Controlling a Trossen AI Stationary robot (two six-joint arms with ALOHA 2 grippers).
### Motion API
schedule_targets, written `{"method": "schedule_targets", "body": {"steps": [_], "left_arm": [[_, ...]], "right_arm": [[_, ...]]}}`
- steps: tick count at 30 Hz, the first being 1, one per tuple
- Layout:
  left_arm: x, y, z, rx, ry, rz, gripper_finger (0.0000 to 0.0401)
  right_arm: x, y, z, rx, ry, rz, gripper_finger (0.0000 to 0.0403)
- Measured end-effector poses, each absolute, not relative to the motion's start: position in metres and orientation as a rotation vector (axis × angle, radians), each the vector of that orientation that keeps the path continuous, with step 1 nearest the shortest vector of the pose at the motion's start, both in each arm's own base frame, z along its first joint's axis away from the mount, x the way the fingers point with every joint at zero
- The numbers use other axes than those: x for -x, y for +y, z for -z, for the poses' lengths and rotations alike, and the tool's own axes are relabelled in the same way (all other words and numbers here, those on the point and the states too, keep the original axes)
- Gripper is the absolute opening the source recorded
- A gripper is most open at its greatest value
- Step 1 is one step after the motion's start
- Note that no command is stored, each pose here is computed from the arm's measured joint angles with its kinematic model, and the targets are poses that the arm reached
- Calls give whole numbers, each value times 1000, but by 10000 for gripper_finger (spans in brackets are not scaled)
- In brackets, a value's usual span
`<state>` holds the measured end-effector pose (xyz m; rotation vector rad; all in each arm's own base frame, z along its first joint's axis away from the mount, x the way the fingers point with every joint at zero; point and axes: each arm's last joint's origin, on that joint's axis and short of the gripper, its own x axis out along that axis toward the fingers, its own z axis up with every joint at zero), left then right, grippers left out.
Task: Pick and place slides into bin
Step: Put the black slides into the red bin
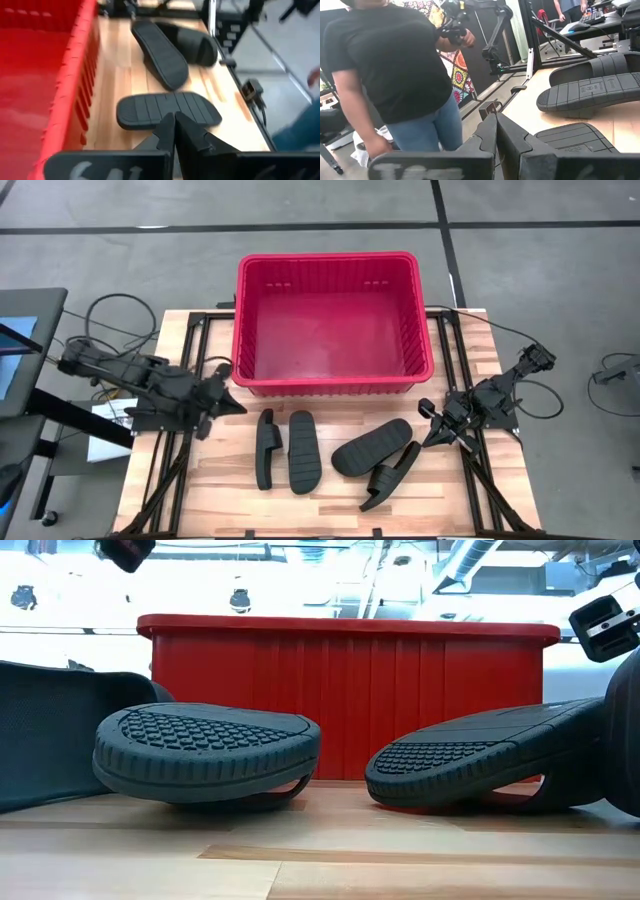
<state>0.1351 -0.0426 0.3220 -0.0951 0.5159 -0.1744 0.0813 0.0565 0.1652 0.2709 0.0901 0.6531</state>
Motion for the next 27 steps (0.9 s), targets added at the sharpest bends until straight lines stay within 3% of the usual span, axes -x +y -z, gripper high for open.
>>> {"method": "schedule_targets", "body": {"steps": [12, 19, 27], "left_arm": [[-177, -66, -362, 83, 643, 190, 0], [-195, -80, -349, 68, 784, 156, 0], [-210, -104, -332, -163, 896, 223, 0]], "right_arm": [[-81, 56, -165, -271, 90, -653, 0], [-81, 56, -165, -271, 90, -653, 0], [-81, 56, -165, -271, 90, -653, 0]]}}
